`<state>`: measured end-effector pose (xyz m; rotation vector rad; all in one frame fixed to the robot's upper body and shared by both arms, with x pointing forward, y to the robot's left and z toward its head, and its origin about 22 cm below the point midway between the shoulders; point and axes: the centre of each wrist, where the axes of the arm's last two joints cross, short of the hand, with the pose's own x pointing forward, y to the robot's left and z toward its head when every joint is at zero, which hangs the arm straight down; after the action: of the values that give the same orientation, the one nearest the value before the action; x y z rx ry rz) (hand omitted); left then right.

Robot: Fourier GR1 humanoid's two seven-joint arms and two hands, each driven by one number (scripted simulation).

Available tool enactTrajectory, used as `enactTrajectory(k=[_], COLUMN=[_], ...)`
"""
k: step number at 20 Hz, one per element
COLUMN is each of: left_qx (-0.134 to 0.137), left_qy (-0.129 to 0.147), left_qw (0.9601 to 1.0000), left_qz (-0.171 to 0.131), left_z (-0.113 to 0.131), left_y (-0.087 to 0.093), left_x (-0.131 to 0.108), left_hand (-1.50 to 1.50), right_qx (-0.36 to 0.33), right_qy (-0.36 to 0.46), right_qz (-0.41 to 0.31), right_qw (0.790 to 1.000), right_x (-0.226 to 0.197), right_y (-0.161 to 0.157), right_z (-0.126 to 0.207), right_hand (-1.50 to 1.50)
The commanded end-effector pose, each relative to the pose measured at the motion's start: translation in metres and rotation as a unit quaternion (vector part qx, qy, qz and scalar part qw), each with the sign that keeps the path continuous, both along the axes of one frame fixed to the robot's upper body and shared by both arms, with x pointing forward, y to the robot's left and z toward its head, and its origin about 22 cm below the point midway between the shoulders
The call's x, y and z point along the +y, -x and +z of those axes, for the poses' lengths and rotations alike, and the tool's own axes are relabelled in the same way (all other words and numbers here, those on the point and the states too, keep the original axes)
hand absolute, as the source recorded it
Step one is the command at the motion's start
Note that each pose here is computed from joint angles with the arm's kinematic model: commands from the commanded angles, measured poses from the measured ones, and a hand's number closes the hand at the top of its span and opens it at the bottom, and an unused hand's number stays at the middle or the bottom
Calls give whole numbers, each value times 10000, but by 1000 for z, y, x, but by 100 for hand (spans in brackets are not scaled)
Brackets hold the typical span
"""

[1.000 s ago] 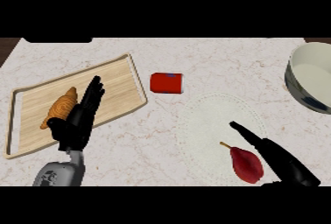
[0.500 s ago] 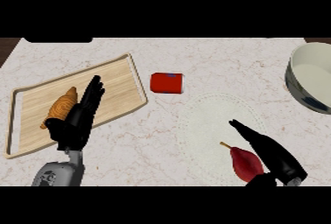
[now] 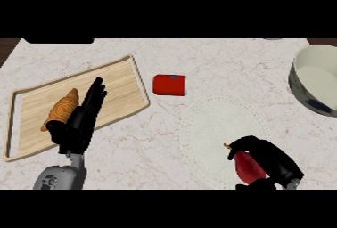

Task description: Pick the pear from the placemat and place it in the bowl

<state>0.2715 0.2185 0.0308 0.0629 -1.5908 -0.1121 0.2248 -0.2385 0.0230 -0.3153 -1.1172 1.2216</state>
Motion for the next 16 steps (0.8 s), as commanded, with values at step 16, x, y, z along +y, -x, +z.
enactTrajectory(k=[16], left_qx=[19], left_qy=[-35], left_qw=[9996], left_qz=[294], left_z=[0], left_y=[3], left_x=[9], left_hand=[0], right_qx=[-402], right_qy=[-2839], right_qz=[2489], right_qw=[9251], right_x=[-80], right_y=[33], right_z=[46], right_hand=[150])
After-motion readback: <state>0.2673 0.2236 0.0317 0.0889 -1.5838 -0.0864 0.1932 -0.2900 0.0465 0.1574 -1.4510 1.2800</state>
